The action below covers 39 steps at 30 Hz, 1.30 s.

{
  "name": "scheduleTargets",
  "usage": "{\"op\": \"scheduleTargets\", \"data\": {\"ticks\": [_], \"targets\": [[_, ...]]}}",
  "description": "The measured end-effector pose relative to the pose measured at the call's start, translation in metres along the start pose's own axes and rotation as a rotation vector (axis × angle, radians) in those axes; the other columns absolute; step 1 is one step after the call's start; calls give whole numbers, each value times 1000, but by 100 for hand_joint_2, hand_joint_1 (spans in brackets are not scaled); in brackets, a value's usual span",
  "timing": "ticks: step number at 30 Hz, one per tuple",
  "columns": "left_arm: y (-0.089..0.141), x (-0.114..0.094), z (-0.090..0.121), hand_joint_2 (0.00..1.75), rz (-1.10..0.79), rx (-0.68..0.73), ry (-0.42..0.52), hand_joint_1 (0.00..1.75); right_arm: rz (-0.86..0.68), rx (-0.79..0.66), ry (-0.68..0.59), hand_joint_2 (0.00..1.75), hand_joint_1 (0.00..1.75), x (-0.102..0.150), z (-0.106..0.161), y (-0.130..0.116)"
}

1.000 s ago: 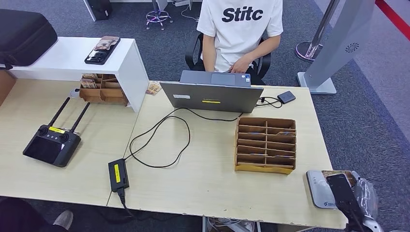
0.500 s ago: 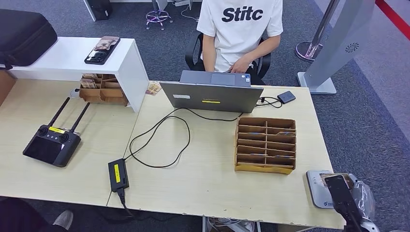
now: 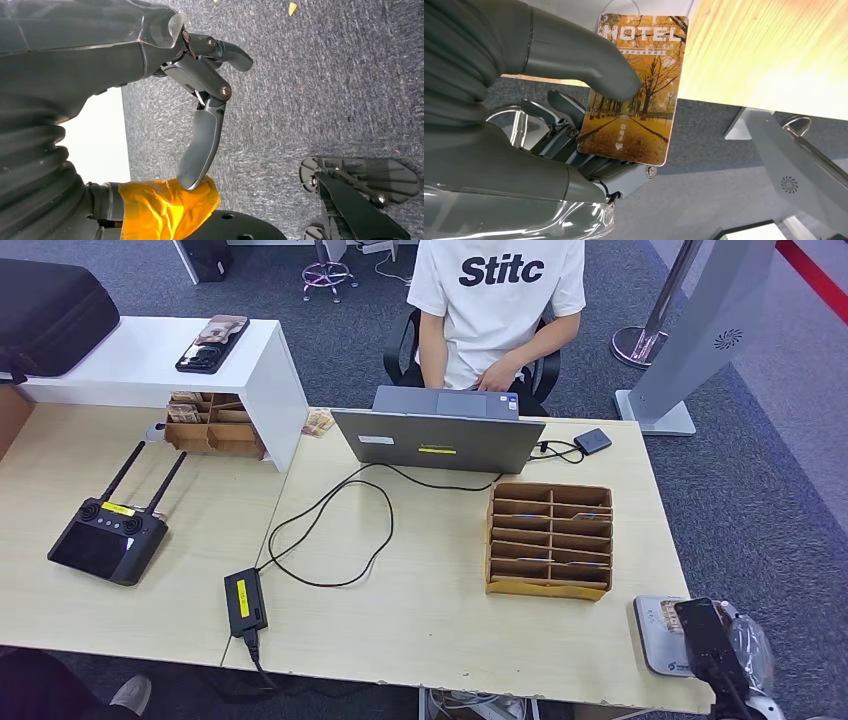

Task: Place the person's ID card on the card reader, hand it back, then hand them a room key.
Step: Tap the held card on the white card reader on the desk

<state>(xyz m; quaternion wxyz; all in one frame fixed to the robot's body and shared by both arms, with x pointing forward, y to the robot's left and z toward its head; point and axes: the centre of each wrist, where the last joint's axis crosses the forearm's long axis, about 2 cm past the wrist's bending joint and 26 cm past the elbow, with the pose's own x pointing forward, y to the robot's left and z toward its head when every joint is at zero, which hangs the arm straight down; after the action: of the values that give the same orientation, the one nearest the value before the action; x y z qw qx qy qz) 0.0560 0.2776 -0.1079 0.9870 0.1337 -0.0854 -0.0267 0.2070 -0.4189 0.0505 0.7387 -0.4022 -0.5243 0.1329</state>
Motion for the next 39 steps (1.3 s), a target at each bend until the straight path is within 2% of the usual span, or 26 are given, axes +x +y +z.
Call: {"op": "scheduleTargets", "data": {"ticks": [15,24,39], "targets": [[0,0,0,175,-2,0,-1,0,-4,-3,6,175,175,0,-2,-1],[-2,0,1,175,9,-2,2,0,-32,-10,-41,175,175,4,-4,-6],[-4,0,1,175,34,-5,-1,0,-11,-139,-271,175,175,58,-9,-36]]}}
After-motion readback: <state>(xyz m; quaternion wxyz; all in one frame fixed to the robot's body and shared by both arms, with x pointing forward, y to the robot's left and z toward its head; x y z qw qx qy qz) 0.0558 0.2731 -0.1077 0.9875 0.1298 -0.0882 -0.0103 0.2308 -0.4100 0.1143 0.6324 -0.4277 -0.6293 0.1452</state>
